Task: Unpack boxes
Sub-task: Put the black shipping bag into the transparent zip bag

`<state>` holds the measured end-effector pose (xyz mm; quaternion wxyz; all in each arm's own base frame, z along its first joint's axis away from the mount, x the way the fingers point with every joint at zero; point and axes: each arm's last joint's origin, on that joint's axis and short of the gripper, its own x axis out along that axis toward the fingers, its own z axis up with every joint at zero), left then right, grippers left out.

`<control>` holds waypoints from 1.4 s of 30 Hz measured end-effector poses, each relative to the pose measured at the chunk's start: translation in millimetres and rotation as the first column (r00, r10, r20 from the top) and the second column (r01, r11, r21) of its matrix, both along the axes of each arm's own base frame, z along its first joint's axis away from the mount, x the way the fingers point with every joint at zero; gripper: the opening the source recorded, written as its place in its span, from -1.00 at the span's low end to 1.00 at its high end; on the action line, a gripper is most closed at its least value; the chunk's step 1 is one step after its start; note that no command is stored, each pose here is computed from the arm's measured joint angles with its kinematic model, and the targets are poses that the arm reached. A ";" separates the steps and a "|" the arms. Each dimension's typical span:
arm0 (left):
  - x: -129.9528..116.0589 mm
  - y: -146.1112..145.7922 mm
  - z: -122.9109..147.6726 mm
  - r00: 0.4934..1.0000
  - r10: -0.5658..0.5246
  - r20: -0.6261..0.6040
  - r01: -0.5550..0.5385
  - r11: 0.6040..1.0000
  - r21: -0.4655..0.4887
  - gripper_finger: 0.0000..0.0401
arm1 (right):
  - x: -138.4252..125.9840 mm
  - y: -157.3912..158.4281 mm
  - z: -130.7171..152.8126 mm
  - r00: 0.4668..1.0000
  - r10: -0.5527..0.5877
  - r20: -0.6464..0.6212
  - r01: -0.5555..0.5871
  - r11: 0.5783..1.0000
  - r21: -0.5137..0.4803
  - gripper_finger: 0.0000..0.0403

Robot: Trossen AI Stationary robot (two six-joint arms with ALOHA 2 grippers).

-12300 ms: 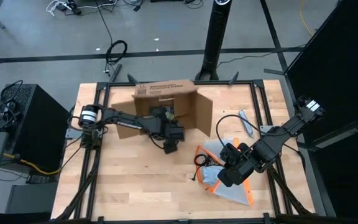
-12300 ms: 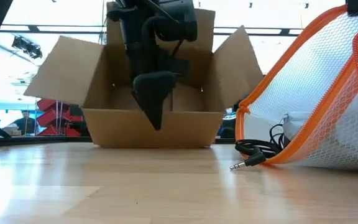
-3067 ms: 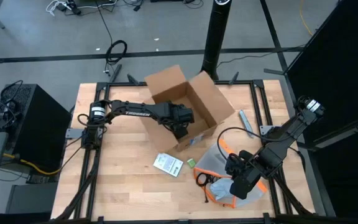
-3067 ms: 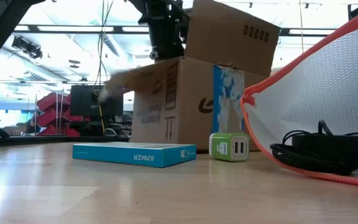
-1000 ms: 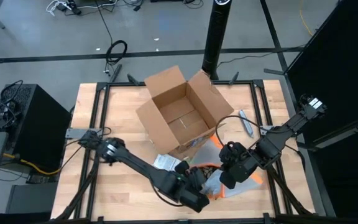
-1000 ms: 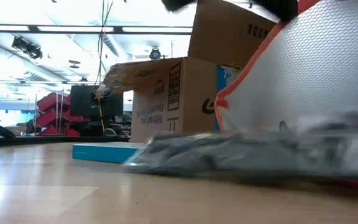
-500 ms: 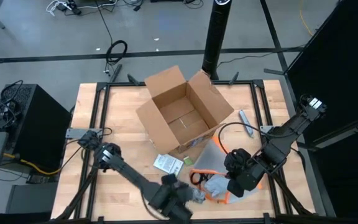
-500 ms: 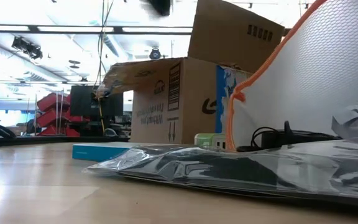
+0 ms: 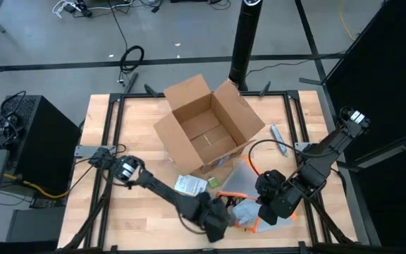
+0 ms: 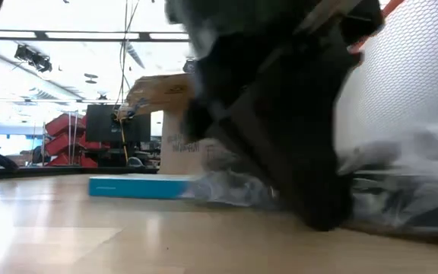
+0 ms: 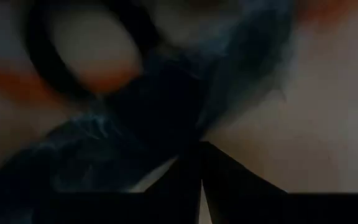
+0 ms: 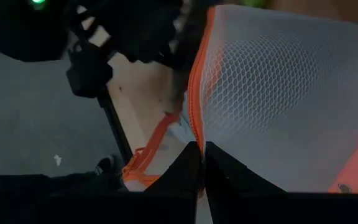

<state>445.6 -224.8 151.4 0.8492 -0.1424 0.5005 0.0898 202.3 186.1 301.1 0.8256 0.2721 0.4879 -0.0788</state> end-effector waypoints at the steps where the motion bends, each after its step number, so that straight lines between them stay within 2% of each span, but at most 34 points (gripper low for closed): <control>1: 3.0 2.2 3.1 1.000 -0.004 0.013 0.004 1.000 0.003 -1.00 | 0.8 0.4 -0.8 1.000 -0.001 -0.002 0.001 1.000 -0.001 -1.00; 14: 37.6 34.3 45.5 0.983 -0.046 0.180 0.034 0.997 0.070 -1.00 | 10.7 5.1 -11.4 1.000 -0.010 -0.021 0.010 1.000 -0.009 -1.00; 18: 18.1 24.5 56.7 0.996 -0.084 0.020 0.081 0.987 0.141 -1.00 | 11.0 5.5 -11.4 1.000 -0.009 -0.019 0.009 1.000 -0.005 -1.00; 22: -4.1 19.6 56.2 0.989 -0.060 -0.137 0.094 0.963 0.254 -1.00 | 12.3 5.6 -12.3 1.000 -0.013 -0.020 0.013 1.000 -0.005 -1.00; 26: -12.6 27.3 40.2 0.970 -0.039 -0.240 0.112 0.948 0.297 -1.00 | 15.6 8.6 -17.7 0.999 -0.012 -0.033 0.012 1.000 -0.011 -1.00; 29: -13.3 30.6 30.3 0.966 -0.031 -0.258 0.112 0.946 0.306 -1.00 | 17.7 10.9 -22.0 0.999 -0.008 -0.050 0.008 1.000 -0.012 -1.00; 36: 11.7 37.7 29.4 0.996 -0.066 -0.065 0.079 0.970 0.230 -1.00 | 23.4 8.1 -22.5 0.999 0.003 -0.044 -0.004 1.000 -0.007 -1.00; 42: 32.4 45.6 33.4 0.990 -0.083 0.117 0.062 0.983 0.173 -1.00 | 28.2 5.5 -22.9 0.999 0.013 -0.038 -0.013 1.000 -0.004 -1.00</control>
